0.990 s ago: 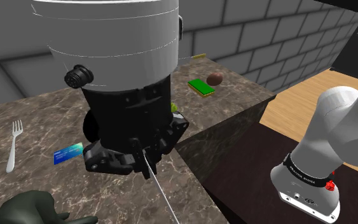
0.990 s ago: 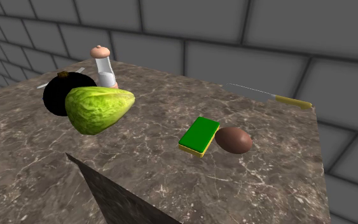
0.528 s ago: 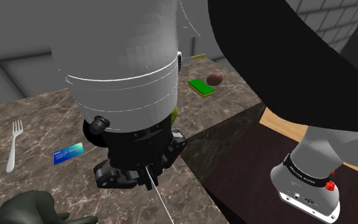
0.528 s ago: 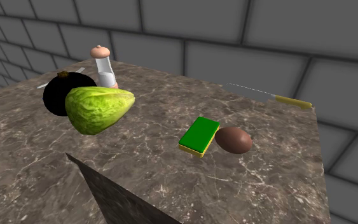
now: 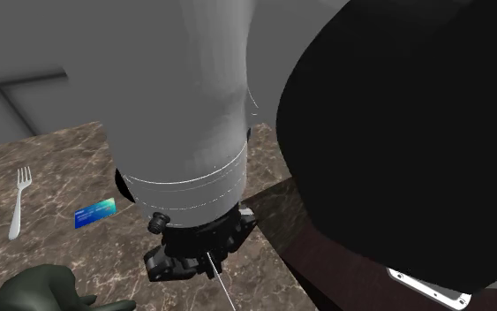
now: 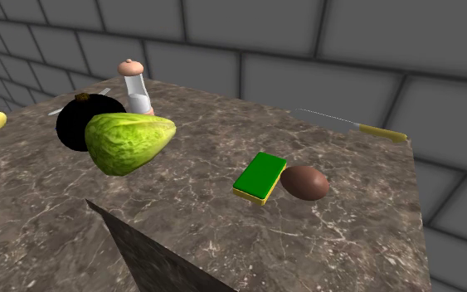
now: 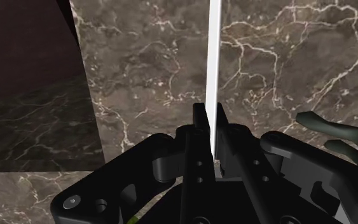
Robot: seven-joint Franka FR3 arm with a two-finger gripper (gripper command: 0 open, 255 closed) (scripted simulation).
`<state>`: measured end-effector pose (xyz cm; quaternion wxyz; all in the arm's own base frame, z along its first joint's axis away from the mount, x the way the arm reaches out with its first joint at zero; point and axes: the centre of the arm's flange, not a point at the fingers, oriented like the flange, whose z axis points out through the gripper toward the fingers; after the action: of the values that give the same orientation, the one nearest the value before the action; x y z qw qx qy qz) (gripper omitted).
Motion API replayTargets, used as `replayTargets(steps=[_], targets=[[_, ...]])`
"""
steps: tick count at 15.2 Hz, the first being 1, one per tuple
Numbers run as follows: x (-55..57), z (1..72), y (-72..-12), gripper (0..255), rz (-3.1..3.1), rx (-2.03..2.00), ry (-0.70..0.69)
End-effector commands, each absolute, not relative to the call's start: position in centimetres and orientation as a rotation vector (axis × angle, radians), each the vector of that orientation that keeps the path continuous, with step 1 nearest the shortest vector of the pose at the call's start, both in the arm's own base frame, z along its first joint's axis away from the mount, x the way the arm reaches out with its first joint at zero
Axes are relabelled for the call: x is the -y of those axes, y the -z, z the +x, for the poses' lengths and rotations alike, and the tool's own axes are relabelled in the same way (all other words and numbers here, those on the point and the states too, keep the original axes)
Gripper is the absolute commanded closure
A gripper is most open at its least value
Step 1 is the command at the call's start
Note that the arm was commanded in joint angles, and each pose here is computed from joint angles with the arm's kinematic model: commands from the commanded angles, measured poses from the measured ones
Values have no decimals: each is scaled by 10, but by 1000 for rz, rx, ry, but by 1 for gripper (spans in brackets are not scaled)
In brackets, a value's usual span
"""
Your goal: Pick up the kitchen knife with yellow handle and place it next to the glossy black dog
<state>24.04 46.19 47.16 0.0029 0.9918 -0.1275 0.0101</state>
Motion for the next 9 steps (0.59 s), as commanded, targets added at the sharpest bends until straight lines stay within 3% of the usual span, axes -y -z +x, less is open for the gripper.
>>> replayTargets(steps=[1,9], targets=[[-461,241,-461,255,3111,400,-32],[-461,241,-418,255,3111,400,-32]])
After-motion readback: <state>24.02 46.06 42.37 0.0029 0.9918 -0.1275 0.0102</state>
